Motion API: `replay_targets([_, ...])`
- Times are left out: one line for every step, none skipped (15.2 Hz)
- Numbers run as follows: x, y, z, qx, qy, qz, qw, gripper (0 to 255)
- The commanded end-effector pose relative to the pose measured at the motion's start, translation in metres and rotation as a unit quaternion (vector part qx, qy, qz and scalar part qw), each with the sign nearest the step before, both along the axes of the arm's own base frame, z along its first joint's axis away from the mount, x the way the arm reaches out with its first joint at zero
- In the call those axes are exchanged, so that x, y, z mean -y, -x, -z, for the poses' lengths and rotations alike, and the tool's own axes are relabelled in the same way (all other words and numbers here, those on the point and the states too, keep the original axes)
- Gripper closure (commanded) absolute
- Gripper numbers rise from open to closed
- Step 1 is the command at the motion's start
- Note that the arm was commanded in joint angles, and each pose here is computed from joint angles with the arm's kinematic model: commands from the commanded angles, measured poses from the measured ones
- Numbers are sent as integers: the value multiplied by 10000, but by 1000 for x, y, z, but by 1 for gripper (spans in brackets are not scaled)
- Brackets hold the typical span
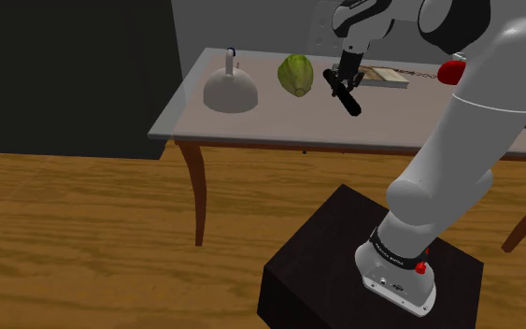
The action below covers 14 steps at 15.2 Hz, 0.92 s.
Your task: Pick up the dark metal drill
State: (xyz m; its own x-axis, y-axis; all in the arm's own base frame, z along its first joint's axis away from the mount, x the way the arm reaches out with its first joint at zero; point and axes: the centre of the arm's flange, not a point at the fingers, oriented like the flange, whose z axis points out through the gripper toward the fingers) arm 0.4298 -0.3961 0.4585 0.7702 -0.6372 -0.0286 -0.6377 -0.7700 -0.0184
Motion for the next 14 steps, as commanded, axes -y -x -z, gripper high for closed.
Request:
replay_targets([0,0,-4,-5,-3,0,10000,255])
replay_targets([0,0,-10,-5,-3,0,10000,255])
replay_targets([0,0,-15,-5,-3,0,10000,255])
replay_targets([0,0,-20,-5,-3,0,10000,255])
replay_targets([0,0,-26,-5,-3,0,10000,255])
replay_targets([0,0,-31,-5,-3,0,10000,255])
replay_targets([0,0,-36,-5,-3,0,10000,255])
replay_targets([0,0,-41,-5,-3,0,10000,255])
replay_targets([0,0,-47,-5,-3,0,10000,255])
replay_targets([0,0,-52,-5,-3,0,10000,255])
replay_targets([0,0,-57,-5,-3,0,10000,255])
replay_targets([0,0,-62,-5,-3,0,10000,255])
replay_targets([0,0,-68,-5,-3,0,10000,255])
replay_targets([0,0,-73,-5,-3,0,10000,255])
